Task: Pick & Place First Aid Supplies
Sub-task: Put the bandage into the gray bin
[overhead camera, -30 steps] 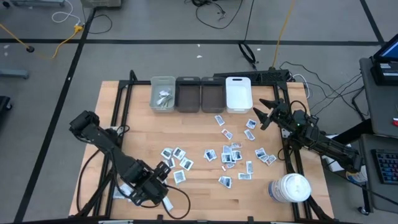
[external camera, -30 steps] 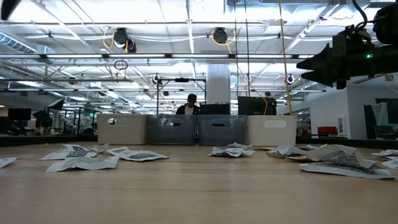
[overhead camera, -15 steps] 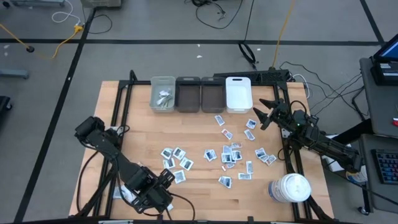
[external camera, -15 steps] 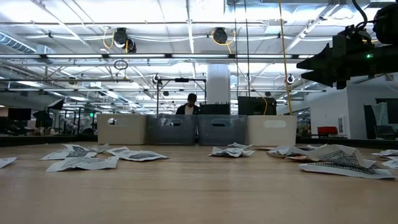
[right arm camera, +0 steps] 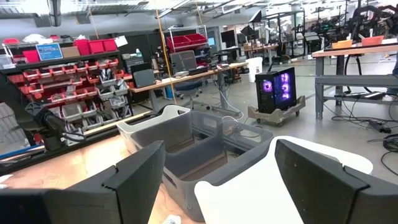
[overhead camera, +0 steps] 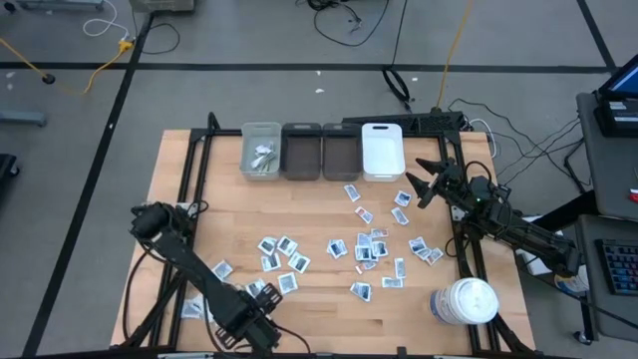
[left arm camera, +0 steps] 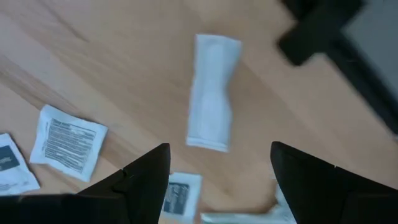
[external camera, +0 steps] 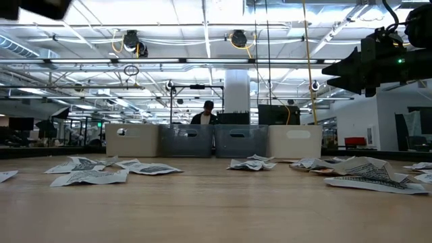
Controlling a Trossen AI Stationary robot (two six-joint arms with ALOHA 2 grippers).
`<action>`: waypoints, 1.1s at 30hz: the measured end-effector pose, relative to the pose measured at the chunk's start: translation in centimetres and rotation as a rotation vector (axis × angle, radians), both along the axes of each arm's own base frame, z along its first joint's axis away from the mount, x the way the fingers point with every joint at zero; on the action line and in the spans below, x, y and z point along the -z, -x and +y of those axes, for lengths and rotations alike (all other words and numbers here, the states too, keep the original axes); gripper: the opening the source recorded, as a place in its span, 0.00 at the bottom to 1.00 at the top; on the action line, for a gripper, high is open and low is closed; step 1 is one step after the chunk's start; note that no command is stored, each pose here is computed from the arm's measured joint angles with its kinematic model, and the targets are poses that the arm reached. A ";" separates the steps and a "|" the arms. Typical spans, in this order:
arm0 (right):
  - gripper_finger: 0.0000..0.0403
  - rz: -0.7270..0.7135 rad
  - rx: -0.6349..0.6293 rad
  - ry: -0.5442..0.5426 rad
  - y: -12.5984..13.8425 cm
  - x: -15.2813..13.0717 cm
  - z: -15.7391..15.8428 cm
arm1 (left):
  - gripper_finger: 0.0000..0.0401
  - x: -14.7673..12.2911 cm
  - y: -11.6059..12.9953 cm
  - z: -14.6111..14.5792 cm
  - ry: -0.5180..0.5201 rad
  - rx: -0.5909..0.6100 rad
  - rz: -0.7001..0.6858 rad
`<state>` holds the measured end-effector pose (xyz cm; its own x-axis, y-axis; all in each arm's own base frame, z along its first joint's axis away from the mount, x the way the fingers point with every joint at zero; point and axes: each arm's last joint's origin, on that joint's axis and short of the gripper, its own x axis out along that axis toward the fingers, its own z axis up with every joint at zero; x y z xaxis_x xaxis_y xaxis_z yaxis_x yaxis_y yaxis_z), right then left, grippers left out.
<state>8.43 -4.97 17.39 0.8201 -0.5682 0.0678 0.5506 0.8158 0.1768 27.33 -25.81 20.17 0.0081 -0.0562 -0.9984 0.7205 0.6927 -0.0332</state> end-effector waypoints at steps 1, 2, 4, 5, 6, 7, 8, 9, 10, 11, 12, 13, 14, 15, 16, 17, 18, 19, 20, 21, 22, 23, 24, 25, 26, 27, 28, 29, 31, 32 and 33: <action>0.74 0.000 0.000 0.000 0.0 0.0 0.0 | 0.69 0.5 -0.1 -0.1 -0.016 0.000 0.003; 0.74 0.000 0.000 0.000 0.0 0.0 0.0 | 0.69 1.0 -0.3 -0.2 -0.031 -0.001 0.004; 0.74 0.000 0.000 0.000 0.0 0.0 0.0 | 0.69 2.0 -0.5 -0.3 -0.056 0.000 0.010; 0.74 0.000 0.000 0.000 0.0 0.0 0.0 | 0.69 2.4 -0.6 -0.4 -0.066 0.000 0.013; 0.74 0.000 0.000 0.000 0.0 0.0 0.0 | 0.69 2.8 -0.6 -0.5 -0.076 -0.002 0.016; 0.74 0.000 0.000 0.000 0.0 0.0 0.0 | 0.70 3.2 -0.7 -0.6 -0.081 -0.002 0.021; 0.74 0.000 0.000 0.000 0.0 0.0 0.0 | 0.70 3.6 -0.7 -0.7 -0.085 -0.001 0.025; 0.74 0.000 0.000 0.000 0.0 0.0 0.0 | 0.70 3.9 -0.7 -0.9 -0.087 0.001 0.027; 0.74 0.000 0.000 0.000 0.0 0.0 0.0 | 0.70 4.2 -0.7 -1.0 -0.086 0.003 0.026; 0.74 0.000 0.000 0.000 0.0 0.0 0.0 | 0.69 4.4 -0.8 -1.2 -0.084 0.005 0.023; 0.74 0.000 0.000 0.000 0.0 0.0 0.0 | 0.69 4.5 -0.8 -1.3 -0.081 0.007 0.020; 0.74 0.000 0.000 0.000 0.0 0.0 0.0 | 0.69 4.8 -0.8 -1.4 -0.080 0.009 0.019; 0.74 0.000 0.000 0.000 0.0 0.0 0.0 | 0.68 4.9 -0.9 -1.5 -0.083 0.008 0.011; 0.74 0.000 0.000 0.000 0.0 0.0 0.0 | 0.67 5.1 -0.9 -1.6 -0.093 0.010 0.000; 0.74 0.000 0.000 0.000 0.0 0.0 0.0 | 0.67 5.3 -1.0 -1.6 -0.099 0.005 -0.007; 0.74 0.000 0.000 0.000 0.0 0.0 0.0 | 0.65 5.3 -1.0 -1.6 -0.107 -0.002 -0.013; 0.74 0.000 0.000 0.000 0.0 0.0 0.0 | 0.64 5.3 -1.0 -1.6 -0.113 -0.004 -0.018; 0.74 0.000 0.000 0.000 0.0 0.0 0.0 | 0.62 5.3 -1.0 -1.6 -0.113 -0.004 -0.018; 0.74 0.000 0.000 0.000 0.0 0.0 0.0 | 0.59 5.3 -1.0 -1.6 -0.113 -0.002 -0.018; 0.74 0.000 0.000 0.000 0.0 0.0 0.0 | 0.56 5.3 -1.0 -1.6 -0.113 -0.002 -0.018; 0.74 0.000 0.000 0.000 0.0 0.0 0.0 | 0.52 5.3 -1.0 -1.6 -0.115 -0.002 -0.020; 0.74 0.000 0.000 0.000 0.0 0.0 0.0 | 0.49 5.3 -1.0 -1.6 -0.116 -0.002 -0.020; 0.74 0.000 0.000 0.000 0.0 0.0 0.0 | 0.45 5.3 -1.0 -1.6 -0.117 -0.003 -0.020; 0.74 0.000 0.000 0.000 0.0 0.0 0.0 | 0.41 5.3 -1.0 -1.6 -0.118 -0.006 -0.019; 0.74 0.000 0.000 0.000 0.0 0.0 0.0 | 0.37 5.4 -1.0 -1.6 -0.115 -0.007 -0.017; 0.74 0.000 0.000 0.000 0.0 0.0 0.0 | 0.33 5.4 -1.0 -1.6 -0.111 -0.007 -0.012; 0.74 0.000 0.000 0.000 0.0 0.0 0.0 | 0.29 5.4 -0.9 -1.6 -0.108 -0.007 -0.009; 0.74 0.000 0.000 0.000 0.0 0.0 0.0 | 0.25 5.4 -0.9 -1.6 -0.109 -0.007 -0.009; 0.74 0.000 0.000 0.000 0.0 0.0 0.0 | 0.18 5.4 -1.0 -1.6 -0.109 -0.008 -0.009; 0.74 0.000 0.000 0.000 0.0 0.0 0.0 | 0.15 5.4 -1.0 -1.6 -0.110 -0.007 -0.009; 0.74 0.000 0.000 0.000 0.0 0.0 0.0 | 0.12 5.4 -1.0 -1.6 -0.109 -0.005 -0.009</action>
